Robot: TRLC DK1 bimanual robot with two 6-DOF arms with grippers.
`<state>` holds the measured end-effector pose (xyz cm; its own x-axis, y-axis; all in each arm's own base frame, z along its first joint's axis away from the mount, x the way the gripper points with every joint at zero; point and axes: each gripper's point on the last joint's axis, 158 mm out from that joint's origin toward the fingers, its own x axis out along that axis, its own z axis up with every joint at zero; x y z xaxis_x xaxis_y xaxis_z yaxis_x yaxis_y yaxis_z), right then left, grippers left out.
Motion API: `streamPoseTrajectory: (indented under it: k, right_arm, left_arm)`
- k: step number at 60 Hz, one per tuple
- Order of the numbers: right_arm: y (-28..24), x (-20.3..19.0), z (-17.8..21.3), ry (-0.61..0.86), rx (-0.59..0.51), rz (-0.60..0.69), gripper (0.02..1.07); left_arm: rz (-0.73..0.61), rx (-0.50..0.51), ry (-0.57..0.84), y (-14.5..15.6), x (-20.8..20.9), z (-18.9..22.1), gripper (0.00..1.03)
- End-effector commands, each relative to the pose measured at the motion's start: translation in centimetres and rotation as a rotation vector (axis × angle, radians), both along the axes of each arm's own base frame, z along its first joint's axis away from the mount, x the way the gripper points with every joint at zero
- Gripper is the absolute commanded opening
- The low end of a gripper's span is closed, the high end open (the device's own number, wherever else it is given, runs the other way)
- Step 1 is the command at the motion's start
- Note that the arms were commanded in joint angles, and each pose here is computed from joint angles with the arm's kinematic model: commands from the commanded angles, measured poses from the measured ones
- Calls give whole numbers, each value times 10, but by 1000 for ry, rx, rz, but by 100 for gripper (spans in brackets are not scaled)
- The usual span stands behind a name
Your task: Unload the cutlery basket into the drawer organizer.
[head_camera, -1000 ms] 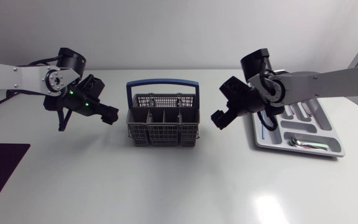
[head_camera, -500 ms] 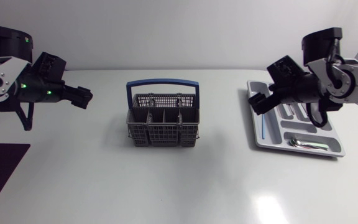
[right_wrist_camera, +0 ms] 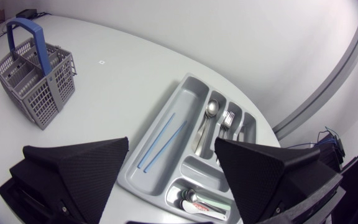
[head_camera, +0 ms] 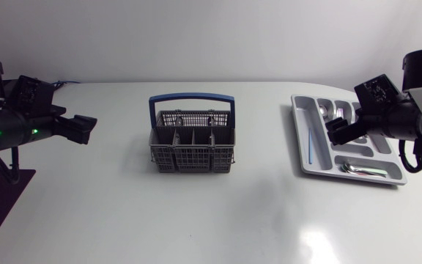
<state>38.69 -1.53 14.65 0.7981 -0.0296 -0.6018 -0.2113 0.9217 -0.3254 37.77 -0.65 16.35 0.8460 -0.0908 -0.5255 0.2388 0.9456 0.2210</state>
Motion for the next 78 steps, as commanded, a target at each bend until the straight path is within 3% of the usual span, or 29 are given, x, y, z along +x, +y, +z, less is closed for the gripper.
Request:
streamPoseTrajectory:
  k: [1, 17, 36, 63, 78]
  right_arm:
    - [-9, -11, -10, 10, -9, -32, 102]
    - [-22, -34, 5, -84, -30, -61, 102]
    - [-26, -58, 15, -224, -27, -114, 102]
    - [-19, -95, 35, -480, -18, -121, 102]
    - [-10, -108, 28, -516, 87, -125, 102]
  left_arm:
    - [-20, 7, -6, -5, -8, -5, 99]
    - [-13, -17, -114, -9, -27, 8, 99]
    - [-8, -29, -148, -10, -52, -2, 99]
    - [37, -168, -328, -15, -89, 3, 98]
    - [77, -197, -357, -10, -102, -5, 98]
